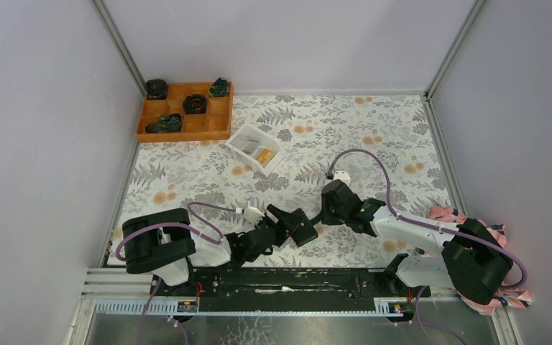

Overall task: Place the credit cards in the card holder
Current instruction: Close the card holder at the center of the board.

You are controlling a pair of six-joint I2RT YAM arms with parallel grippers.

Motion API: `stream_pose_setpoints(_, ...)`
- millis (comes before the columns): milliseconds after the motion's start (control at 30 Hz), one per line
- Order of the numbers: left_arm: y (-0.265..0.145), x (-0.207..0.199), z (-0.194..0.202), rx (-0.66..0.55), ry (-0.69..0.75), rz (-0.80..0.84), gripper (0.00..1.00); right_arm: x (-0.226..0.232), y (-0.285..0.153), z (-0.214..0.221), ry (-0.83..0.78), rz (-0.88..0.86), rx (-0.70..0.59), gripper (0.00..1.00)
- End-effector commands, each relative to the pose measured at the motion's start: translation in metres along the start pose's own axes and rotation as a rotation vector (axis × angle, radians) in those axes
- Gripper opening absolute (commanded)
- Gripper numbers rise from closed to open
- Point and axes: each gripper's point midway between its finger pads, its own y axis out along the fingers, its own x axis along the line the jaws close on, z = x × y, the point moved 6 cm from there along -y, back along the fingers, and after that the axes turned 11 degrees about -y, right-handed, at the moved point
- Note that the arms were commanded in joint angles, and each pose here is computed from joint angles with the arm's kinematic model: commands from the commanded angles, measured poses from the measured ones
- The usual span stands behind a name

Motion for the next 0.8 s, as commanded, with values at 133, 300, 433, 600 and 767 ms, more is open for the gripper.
stream_pose_setpoints(133,0.001,0.02,-0.012,-0.069,0.075,-0.063,0.77,0.002,-0.006,-0.014,-0.028,0.016,-0.048,0.27)
stream_pose_setpoints(300,0.002,0.02,-0.011,-0.068,0.079,-0.066,0.77,0.003,-0.008,-0.018,-0.032,0.005,-0.065,0.25)
stream_pose_setpoints(433,0.003,0.021,-0.011,-0.067,0.078,-0.066,0.77,0.004,-0.011,-0.022,-0.038,-0.003,-0.082,0.23)
stream_pose_setpoints(600,0.003,0.02,-0.011,-0.067,0.076,-0.066,0.77,0.007,-0.012,-0.025,-0.044,-0.019,-0.089,0.22)
stream_pose_setpoints(767,0.004,0.019,-0.01,-0.063,0.078,-0.065,0.77,0.009,-0.008,-0.023,-0.049,-0.033,-0.077,0.22)
